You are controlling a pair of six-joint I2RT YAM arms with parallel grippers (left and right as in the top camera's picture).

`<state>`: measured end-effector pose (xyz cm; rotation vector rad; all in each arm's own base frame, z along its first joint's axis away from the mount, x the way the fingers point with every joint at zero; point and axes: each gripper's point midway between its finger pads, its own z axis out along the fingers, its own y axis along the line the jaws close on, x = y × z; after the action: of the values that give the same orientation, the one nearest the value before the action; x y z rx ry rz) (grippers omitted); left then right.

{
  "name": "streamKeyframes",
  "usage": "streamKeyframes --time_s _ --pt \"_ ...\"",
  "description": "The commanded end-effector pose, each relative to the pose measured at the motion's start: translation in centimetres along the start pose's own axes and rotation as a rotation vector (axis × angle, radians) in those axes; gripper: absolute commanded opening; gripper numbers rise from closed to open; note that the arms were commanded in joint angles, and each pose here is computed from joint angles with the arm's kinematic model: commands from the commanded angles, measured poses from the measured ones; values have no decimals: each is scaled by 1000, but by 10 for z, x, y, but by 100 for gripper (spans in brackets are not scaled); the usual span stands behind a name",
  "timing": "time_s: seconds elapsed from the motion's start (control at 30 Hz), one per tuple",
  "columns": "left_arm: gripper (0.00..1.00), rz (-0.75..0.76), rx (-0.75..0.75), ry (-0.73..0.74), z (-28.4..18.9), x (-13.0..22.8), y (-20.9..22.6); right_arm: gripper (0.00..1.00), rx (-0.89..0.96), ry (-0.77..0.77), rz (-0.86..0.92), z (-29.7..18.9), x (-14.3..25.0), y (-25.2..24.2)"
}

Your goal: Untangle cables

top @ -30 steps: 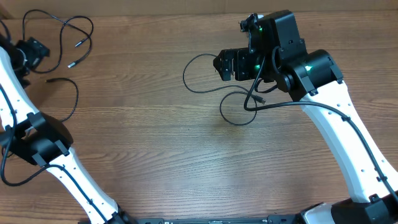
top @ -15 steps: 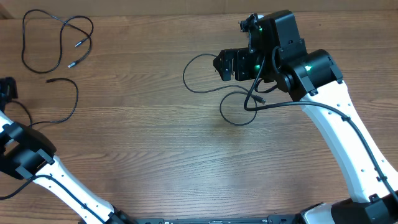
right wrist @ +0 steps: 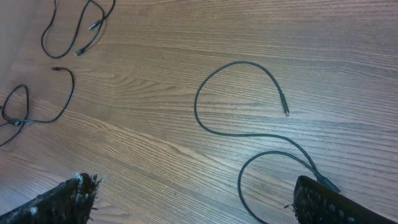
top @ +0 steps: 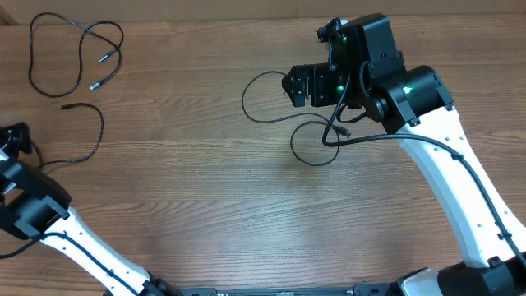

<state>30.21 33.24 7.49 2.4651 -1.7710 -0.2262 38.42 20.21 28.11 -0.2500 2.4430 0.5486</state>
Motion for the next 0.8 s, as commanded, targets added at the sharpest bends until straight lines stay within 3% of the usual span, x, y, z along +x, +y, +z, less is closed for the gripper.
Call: streamKeyframes --time_s 0.0,0.03,0.17,0.23,0.37,0.43,0.6,0.77 --pt "99 -32 -20 -45 13 -20 5 100 5 -8 1 -1 -3 -1" --pt "92 -4 -10 -54 16 -23 2 100 5 -8 1 -1 -3 -1" --pt "80 112 42 -87 25 -30 -15 100 5 -8 1 -1 -3 -1" --pt "63 189 75 -113 27 -35 -25 100 5 -8 1 -1 -3 -1" --pt "42 306 148 -177 22 -43 -48 100 5 -8 1 -1 -3 -1" --pt "26 363 171 -202 20 -44 -56 100 5 -8 1 -1 -3 -1" --pt "5 489 213 -258 14 -42 -75 100 5 -8 1 -1 -3 -1" --pt "4 675 239 -325 7 -38 -94 100 5 -8 1 -1 -3 -1"
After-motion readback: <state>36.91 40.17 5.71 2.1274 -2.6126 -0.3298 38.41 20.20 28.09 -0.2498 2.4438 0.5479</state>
